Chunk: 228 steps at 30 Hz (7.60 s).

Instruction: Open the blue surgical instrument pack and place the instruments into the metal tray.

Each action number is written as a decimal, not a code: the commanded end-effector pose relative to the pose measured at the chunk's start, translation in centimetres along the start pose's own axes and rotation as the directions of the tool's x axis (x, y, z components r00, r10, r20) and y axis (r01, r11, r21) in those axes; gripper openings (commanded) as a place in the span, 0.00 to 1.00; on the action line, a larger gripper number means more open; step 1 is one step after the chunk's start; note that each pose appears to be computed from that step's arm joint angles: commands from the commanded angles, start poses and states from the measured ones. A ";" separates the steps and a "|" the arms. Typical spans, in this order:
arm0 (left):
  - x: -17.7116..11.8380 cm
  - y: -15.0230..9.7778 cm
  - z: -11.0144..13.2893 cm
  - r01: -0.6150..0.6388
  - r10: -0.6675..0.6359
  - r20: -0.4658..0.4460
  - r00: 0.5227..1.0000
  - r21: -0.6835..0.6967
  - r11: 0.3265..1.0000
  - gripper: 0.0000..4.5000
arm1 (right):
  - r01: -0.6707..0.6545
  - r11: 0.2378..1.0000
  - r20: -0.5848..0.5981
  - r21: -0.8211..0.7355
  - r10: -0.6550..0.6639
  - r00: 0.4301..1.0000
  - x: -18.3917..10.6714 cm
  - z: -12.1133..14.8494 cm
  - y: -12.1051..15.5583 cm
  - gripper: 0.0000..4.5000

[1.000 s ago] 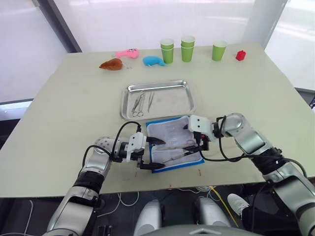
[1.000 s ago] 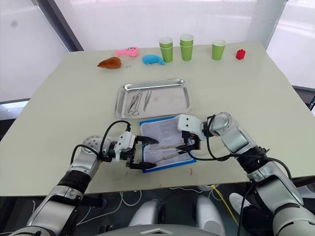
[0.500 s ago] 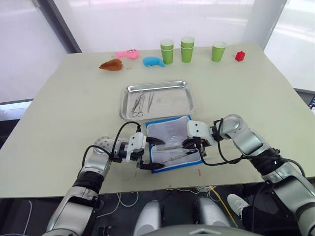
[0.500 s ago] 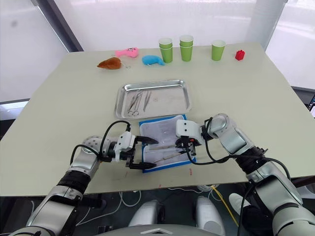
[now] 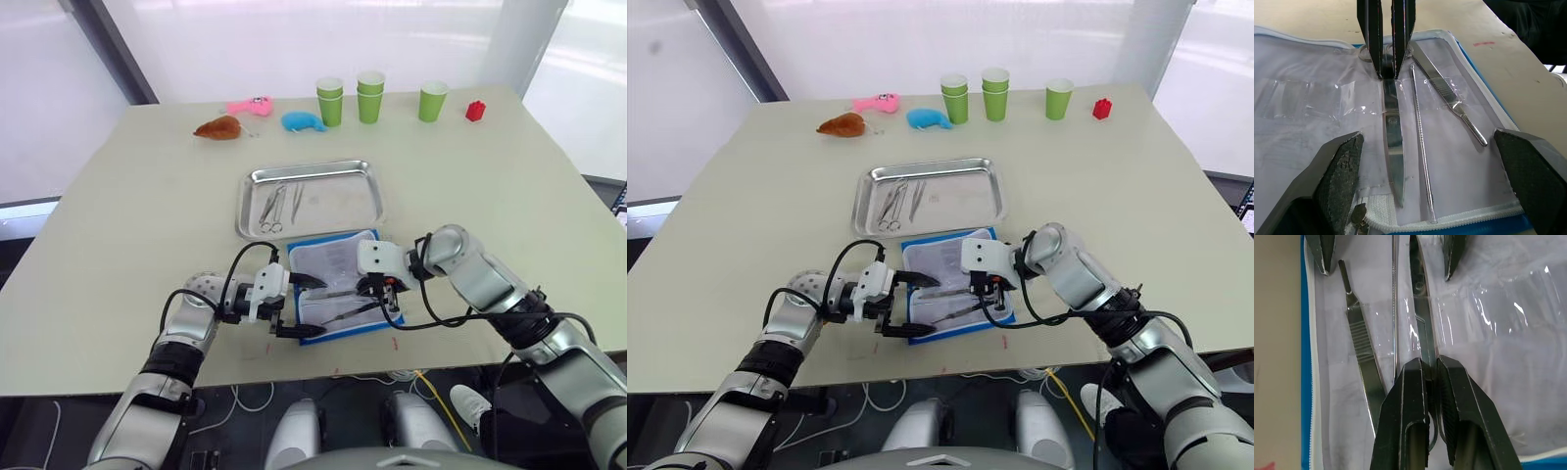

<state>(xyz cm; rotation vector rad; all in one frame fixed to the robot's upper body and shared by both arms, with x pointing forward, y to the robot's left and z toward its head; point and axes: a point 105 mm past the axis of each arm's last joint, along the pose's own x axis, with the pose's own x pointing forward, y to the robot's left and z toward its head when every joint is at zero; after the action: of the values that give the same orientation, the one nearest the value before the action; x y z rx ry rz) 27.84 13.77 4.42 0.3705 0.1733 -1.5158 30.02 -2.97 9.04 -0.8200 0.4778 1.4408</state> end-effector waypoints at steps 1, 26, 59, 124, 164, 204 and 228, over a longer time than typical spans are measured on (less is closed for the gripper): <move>0.0 -2.3 -4.2 0.018 -0.039 -0.123 0.992 -0.167 0.986 1.00 | 0.025 0.997 0.016 -0.077 -0.023 1.000 -0.9 2.2 -0.3 0.01; 0.6 -2.5 -4.3 0.023 -0.044 -0.116 0.992 -0.174 0.984 1.00 | 0.029 0.982 -0.128 -0.184 -0.053 0.990 -3.2 2.5 -0.3 0.01; 1.0 -2.9 -4.4 0.029 -0.047 -0.095 0.994 -0.181 0.983 1.00 | 0.116 0.987 -0.158 -0.109 -0.132 0.979 -12.2 -1.9 -1.2 0.01; 0.5 -4.1 -4.8 -0.042 0.022 -0.101 0.995 -0.202 0.979 1.00 | 0.437 0.671 0.012 0.599 -0.553 0.833 4.0 4.4 -13.3 0.01; 0.6 -3.5 -4.6 -0.014 -0.005 -0.102 0.995 -0.189 0.982 1.00 | 0.276 0.932 0.573 0.235 -0.362 0.735 -6.8 1.1 -5.3 0.90; 0.5 -3.6 -4.8 0.019 -0.039 -0.104 0.994 -0.186 0.982 1.00 | 0.179 0.984 0.447 -0.006 -0.157 0.881 -14.2 -2.1 2.1 0.95; 0.1 -3.3 -4.4 0.021 -0.041 -0.114 0.993 -0.171 0.985 1.00 | 0.046 0.999 0.284 -0.018 -0.039 0.958 -1.6 -2.2 0.1 0.95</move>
<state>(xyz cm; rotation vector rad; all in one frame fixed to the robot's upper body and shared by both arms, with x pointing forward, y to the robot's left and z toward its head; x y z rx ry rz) 27.10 12.81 4.62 0.3598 0.1230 -1.5181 30.14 -6.09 8.27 -0.5967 0.2513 1.4816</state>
